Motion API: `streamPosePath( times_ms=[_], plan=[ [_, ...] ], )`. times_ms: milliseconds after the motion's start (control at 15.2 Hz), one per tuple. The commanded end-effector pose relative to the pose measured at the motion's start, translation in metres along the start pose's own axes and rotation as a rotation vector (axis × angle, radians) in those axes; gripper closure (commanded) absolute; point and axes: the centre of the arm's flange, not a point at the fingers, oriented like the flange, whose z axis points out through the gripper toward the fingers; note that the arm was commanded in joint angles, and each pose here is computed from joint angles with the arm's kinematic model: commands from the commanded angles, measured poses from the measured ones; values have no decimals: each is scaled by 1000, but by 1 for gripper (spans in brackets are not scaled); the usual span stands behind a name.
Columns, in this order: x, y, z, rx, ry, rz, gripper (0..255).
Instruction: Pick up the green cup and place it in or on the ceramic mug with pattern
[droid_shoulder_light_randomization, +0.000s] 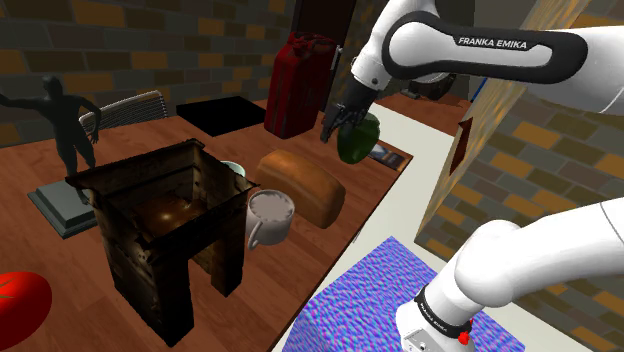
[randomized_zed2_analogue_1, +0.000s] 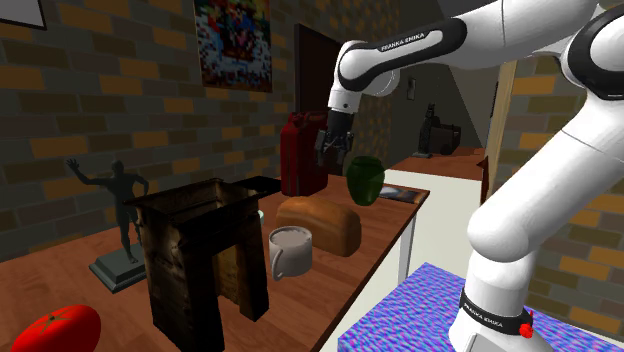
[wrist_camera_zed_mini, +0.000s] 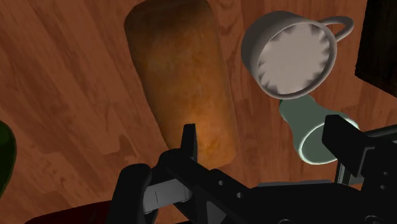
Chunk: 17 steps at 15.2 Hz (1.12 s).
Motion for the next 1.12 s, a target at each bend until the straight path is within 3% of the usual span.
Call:
streamPosePath(
  times_ms=[0, 1056],
  plan=[
    [13, -14, 20, 3, -2, 10, 0],
    [130, -108, 168, 25, -23, 82, 0]
  ],
)
